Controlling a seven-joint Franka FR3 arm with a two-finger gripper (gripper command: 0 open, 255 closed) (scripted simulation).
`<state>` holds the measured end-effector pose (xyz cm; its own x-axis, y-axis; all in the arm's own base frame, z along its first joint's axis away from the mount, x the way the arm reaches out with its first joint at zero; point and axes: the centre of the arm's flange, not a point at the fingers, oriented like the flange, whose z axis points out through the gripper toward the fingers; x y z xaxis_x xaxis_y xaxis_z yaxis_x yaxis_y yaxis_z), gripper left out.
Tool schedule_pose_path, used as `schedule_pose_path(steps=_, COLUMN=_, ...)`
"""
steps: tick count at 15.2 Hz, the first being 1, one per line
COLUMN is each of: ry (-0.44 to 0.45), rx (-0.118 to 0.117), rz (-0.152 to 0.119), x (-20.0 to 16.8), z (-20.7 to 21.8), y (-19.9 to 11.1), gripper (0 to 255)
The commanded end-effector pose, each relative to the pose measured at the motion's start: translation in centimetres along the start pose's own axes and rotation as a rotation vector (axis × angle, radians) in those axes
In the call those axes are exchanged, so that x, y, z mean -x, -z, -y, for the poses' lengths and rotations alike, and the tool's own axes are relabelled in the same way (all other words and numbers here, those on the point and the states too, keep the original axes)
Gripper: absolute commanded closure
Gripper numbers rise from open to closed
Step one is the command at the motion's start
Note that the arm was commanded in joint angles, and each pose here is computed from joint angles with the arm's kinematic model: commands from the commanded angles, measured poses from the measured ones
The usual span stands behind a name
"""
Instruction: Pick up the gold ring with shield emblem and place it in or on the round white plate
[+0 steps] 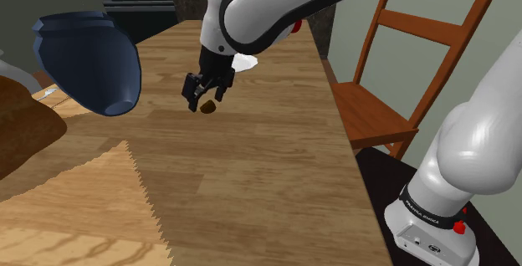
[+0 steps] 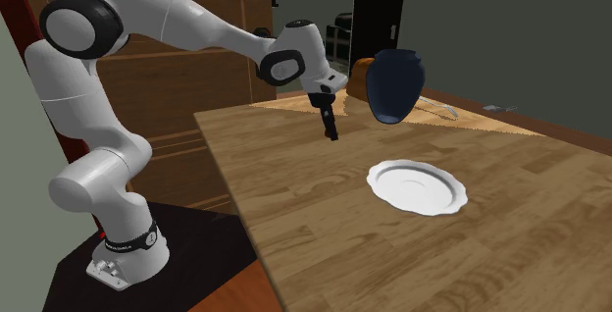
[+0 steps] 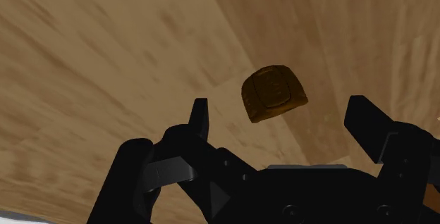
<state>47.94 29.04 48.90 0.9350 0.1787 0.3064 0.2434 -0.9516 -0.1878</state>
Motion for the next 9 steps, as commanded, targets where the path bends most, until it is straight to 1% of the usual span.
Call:
schedule_pose_path(steps=1, ry=0.000, rx=0.000, rz=-0.001, x=0.02, z=-0.01, y=-0.22, gripper=0)
schedule_pose_path(steps=7, ry=0.000, rx=0.000, rz=0.000, x=0.02, z=-0.01, y=-0.21, gripper=0)
schedule_pose_path(steps=8, ry=0.000, rx=0.000, rz=0.000, x=0.02, z=-0.01, y=-0.21, gripper=255)
schedule_pose_path(steps=9, ry=0.000, rx=0.000, rz=0.000, x=0.02, z=-0.01, y=-0.21, gripper=255)
